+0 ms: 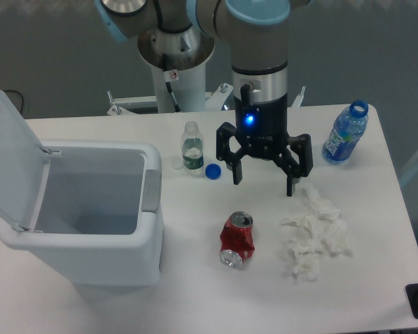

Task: Pick up the cans
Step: 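Move the open gripper down toward the crushed red soda can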

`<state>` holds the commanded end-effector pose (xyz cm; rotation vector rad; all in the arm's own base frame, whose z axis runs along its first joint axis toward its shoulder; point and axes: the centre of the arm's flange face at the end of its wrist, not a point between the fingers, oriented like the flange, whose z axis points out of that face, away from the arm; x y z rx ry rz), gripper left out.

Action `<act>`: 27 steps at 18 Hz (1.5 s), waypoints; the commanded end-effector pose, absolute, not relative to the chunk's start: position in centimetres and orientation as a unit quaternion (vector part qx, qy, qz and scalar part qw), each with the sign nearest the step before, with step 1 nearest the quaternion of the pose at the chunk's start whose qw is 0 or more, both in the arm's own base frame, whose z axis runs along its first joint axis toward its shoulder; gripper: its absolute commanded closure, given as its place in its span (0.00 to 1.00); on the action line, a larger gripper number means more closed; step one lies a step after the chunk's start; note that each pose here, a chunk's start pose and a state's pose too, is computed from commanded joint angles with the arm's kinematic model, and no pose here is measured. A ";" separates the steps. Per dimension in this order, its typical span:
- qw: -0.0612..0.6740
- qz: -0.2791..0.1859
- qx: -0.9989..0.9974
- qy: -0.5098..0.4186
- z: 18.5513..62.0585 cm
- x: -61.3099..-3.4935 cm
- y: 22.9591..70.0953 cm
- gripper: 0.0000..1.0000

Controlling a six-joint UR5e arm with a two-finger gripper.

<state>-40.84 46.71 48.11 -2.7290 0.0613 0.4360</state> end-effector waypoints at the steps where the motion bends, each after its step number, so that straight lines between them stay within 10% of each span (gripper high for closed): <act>1: 0.187 0.156 -0.970 0.022 47.9 -40.9 46.7 0.00; 27: 0.061 0.050 -0.995 0.069 29.6 -39.4 47.4 0.00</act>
